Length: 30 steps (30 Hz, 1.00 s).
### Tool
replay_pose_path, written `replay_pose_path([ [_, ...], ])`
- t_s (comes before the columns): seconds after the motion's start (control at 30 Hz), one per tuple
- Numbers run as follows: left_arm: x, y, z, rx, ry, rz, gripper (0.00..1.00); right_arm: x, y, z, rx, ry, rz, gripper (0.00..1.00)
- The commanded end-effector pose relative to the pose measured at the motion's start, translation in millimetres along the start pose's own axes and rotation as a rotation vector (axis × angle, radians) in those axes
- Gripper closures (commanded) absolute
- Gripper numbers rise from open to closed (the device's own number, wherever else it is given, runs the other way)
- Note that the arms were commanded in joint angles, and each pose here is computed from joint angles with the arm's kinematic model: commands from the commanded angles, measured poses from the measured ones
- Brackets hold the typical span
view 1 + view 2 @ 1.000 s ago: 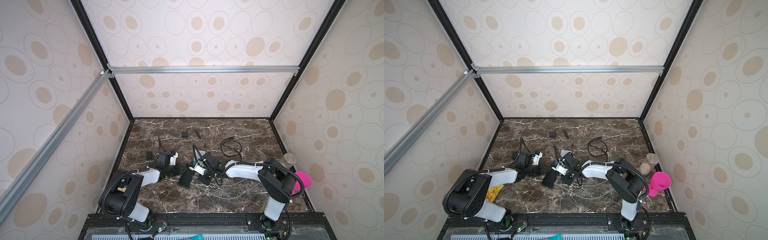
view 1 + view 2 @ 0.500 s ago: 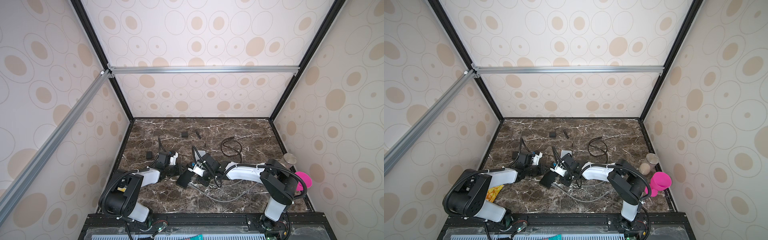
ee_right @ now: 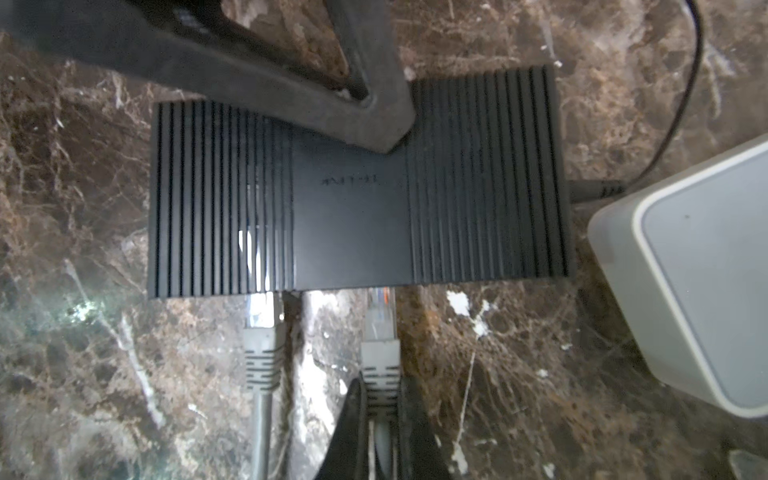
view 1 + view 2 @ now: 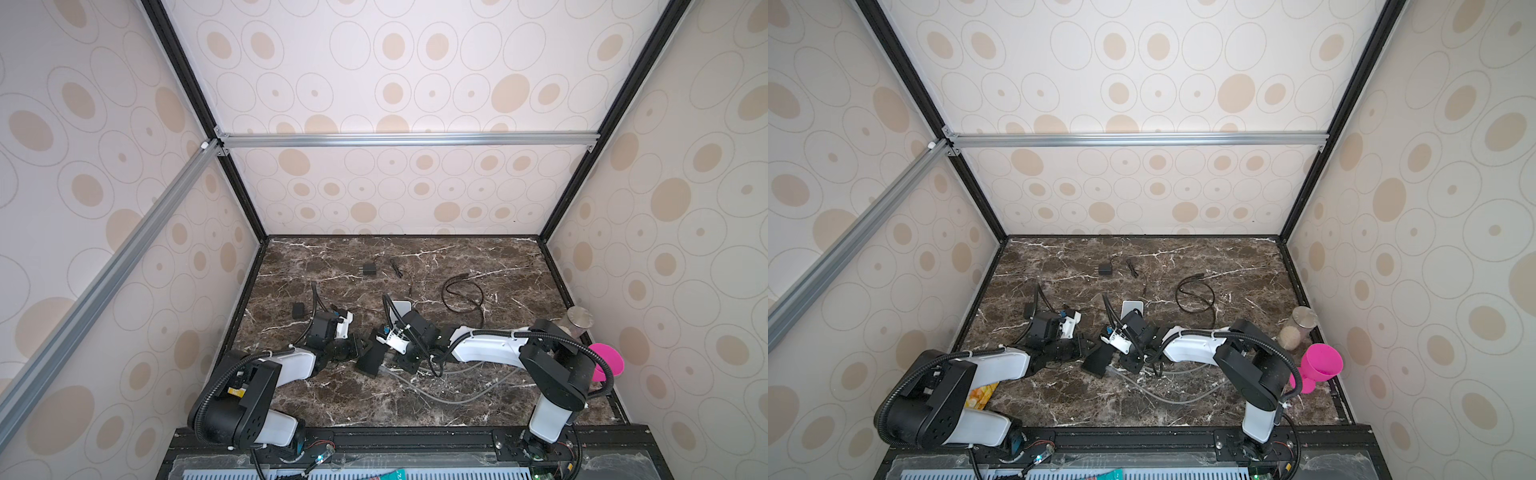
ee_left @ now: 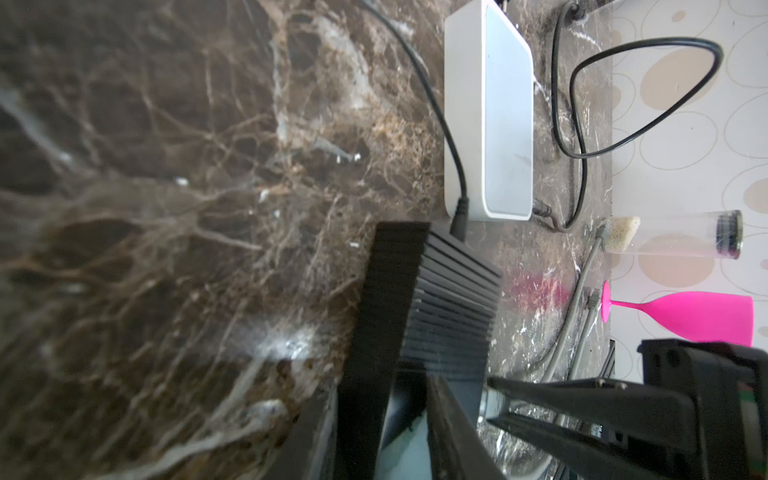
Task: Insert the plug into the switch port
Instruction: 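Align the ethernet plug beside the inserted cable at the switch ports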
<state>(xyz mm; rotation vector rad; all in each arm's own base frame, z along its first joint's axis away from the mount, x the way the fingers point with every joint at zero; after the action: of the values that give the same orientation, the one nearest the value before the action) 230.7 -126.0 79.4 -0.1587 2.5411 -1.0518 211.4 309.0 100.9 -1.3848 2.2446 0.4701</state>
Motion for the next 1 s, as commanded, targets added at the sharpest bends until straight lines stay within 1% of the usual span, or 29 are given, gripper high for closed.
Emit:
replay_pose_path([
  [0.0, 17.9, -5.7, 2.1, 0.064, 0.098, -0.034, 0.65, -26.4, -0.5, 0.8, 0.021, -0.124, -0.01, 1.0],
  [0.13, 19.4, -4.8, 4.8, 0.067, 0.118, -0.037, 0.65, -32.1, 2.2, 2.5, 0.011, -0.13, -0.022, 1.0],
  [0.17, 16.7, -6.7, 5.4, 0.08, 0.107, -0.025, 0.65, -33.5, 3.1, 2.5, 0.006, -0.133, -0.027, 1.0],
  [0.37, 17.1, -7.9, 8.6, 0.107, 0.122, -0.012, 0.65, -37.6, 10.6, 4.6, -0.056, -0.149, -0.073, 1.0],
  [0.6, 17.8, -7.9, 11.2, 0.123, 0.139, -0.01, 0.65, -40.5, 5.0, 5.5, 0.009, -0.15, -0.127, 1.0],
  [0.8, 18.1, -7.5, 11.6, 0.117, 0.143, -0.008, 0.66, -60.8, -1.6, 0.2, 0.068, -0.187, -0.142, 1.0],
  [0.97, 18.1, -7.8, 11.8, 0.109, 0.151, 0.003, 0.66, -78.3, -2.6, 1.9, 0.067, -0.215, -0.165, 1.0],
])
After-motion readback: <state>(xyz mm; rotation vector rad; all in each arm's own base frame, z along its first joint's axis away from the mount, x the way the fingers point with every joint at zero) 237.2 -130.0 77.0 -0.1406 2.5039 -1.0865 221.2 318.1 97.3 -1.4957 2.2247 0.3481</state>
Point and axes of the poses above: each gripper's point midway between its finger pads, its own z axis out along the fingers, its own y axis along the line the jaws close on, x = y × z, the point moved 8 cm from there along -z, back along the fingers
